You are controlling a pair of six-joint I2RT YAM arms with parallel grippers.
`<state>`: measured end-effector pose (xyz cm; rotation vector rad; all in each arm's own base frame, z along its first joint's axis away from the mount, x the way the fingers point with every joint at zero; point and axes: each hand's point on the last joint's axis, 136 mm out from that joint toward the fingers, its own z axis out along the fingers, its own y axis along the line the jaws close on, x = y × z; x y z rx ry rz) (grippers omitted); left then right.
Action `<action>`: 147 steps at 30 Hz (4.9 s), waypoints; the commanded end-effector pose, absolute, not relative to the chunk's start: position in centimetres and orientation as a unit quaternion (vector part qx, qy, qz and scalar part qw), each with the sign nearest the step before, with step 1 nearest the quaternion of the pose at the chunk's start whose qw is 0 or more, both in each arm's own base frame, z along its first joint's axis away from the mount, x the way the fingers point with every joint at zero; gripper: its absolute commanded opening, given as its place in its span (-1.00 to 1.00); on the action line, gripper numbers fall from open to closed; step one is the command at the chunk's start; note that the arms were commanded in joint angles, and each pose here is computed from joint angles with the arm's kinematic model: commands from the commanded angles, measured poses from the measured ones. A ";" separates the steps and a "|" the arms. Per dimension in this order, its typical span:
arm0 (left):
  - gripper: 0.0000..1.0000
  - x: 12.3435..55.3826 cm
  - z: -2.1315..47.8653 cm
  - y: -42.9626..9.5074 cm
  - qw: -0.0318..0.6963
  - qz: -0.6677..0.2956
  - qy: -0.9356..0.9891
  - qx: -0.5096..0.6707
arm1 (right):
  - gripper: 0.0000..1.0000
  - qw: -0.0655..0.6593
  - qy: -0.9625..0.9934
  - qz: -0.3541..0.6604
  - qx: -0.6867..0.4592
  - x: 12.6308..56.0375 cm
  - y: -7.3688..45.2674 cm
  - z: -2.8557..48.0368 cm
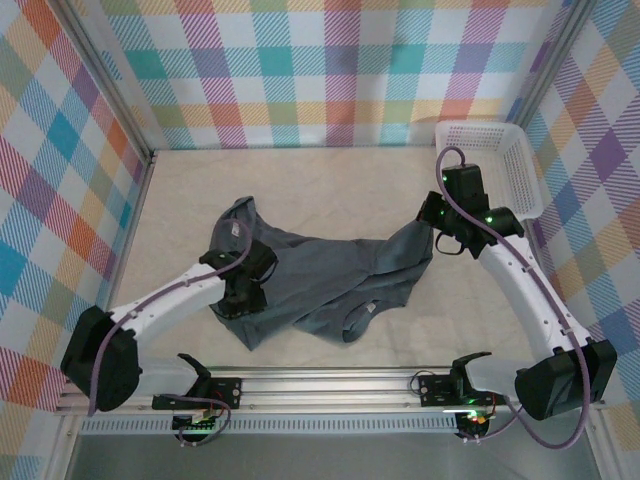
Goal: Fold the inside-out t-shirt
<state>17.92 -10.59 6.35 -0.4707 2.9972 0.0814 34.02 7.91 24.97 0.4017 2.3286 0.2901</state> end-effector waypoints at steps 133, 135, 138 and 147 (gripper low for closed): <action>-1.00 24.0 69.3 -2.3 0.780 -0.212 0.579 -0.103 | -1.00 0.867 0.391 0.303 0.064 18.5 3.8 79.0; -1.00 22.8 69.8 -2.0 0.788 -0.208 0.569 -0.104 | -1.00 0.870 0.380 0.309 0.063 16.9 3.4 79.2; -1.00 21.9 70.3 -1.7 0.795 -0.206 0.561 -0.107 | -1.00 0.872 0.368 0.318 0.057 15.2 3.2 79.6; -1.00 24.2 69.6 -1.5 0.791 -0.191 0.570 -0.115 | -1.00 0.879 0.367 0.300 0.048 16.6 3.6 79.9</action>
